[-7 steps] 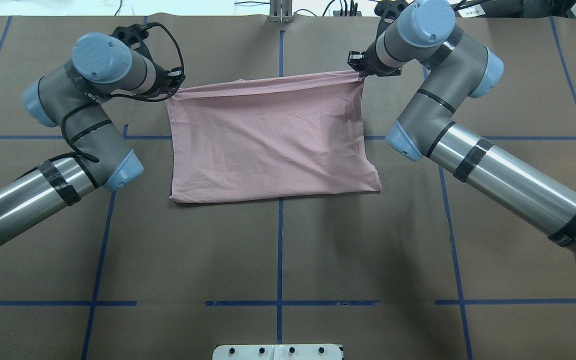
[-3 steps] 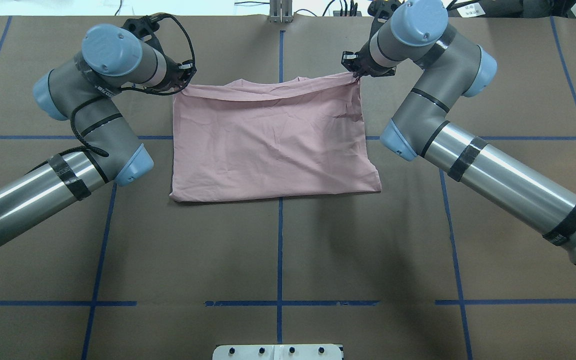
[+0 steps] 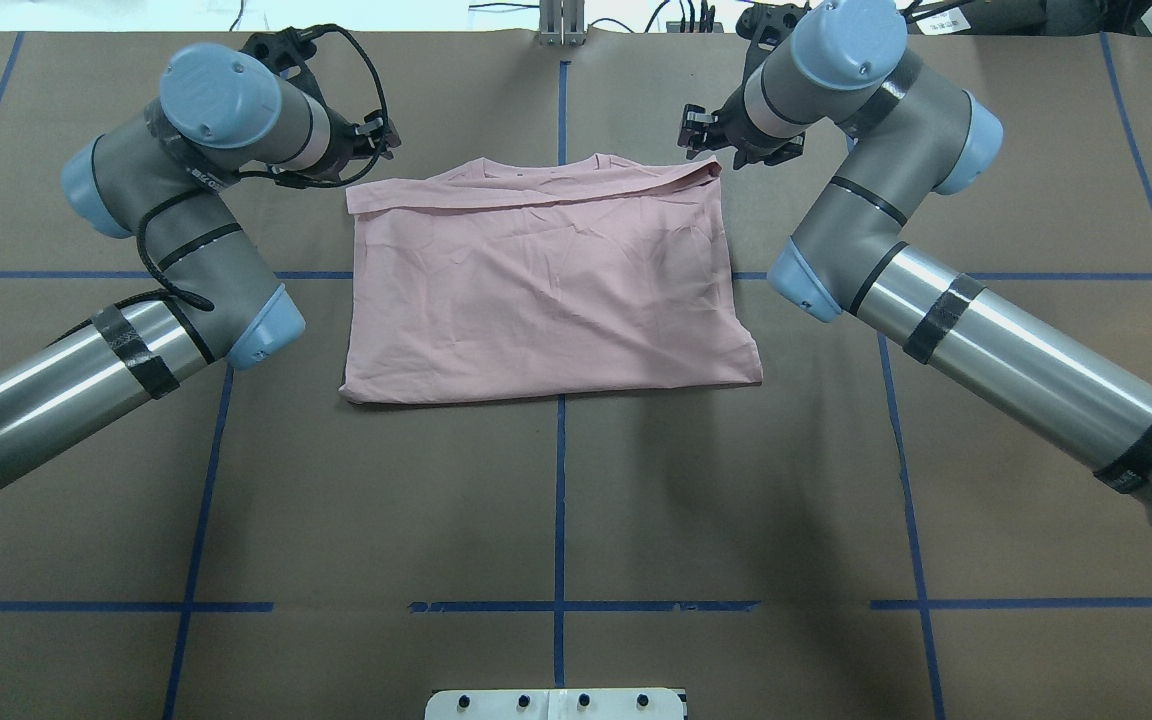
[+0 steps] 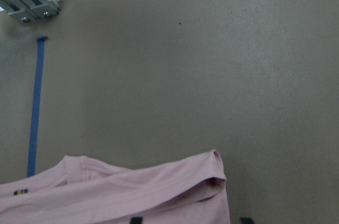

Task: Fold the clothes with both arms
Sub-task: 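Release the hem and move the right gripper to the folded shirt's near corner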

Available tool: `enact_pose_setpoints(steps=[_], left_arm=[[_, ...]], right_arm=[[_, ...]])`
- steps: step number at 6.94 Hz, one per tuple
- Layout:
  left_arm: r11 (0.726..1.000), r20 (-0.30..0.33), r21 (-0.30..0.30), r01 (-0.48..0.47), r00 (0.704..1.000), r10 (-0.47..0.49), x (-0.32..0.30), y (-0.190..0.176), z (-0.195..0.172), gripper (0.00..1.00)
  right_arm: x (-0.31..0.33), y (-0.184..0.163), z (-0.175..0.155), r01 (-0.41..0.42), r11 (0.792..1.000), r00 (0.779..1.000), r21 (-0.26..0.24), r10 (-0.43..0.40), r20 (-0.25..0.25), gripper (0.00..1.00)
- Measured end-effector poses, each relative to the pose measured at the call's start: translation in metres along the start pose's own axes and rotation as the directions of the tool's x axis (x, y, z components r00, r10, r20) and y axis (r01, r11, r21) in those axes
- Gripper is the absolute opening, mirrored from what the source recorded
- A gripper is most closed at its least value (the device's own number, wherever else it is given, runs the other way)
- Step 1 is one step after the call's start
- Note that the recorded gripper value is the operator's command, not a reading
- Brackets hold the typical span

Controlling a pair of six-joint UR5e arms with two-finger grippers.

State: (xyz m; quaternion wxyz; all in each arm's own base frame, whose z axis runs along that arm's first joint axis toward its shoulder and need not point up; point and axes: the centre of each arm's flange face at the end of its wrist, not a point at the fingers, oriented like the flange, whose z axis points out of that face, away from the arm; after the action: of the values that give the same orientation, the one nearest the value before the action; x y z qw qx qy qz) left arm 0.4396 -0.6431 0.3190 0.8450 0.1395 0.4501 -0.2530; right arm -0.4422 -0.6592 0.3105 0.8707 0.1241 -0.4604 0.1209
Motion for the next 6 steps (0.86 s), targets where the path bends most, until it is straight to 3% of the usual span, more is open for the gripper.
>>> enact_pose_setpoints(steps=[1,3,6], left_arm=[[1.0,-0.023,-0.019,-0.001,1.0,0.001,0.007,0.002,-0.014,1.0],[0.999,-0.053,-0.037,-0.001,0.999,-0.001,0.022,0.01,-0.051,1.0],[0.999,-0.06,-0.044,-0.003,0.998,0.0,0.019,0.017,-0.07,1.0]], right_arm=[[0.018,0.015,-0.012,-0.006,0.999,1.0,-0.042,0.007,0.026,1.0],[0.071,0.078,-0.026,-0.024,0.993,0.999,-0.115,0.027,0.025,1.0],[0.067,0.147,-0.008,-0.013,0.986,1.0,-0.163,0.013,-0.001,0.98]])
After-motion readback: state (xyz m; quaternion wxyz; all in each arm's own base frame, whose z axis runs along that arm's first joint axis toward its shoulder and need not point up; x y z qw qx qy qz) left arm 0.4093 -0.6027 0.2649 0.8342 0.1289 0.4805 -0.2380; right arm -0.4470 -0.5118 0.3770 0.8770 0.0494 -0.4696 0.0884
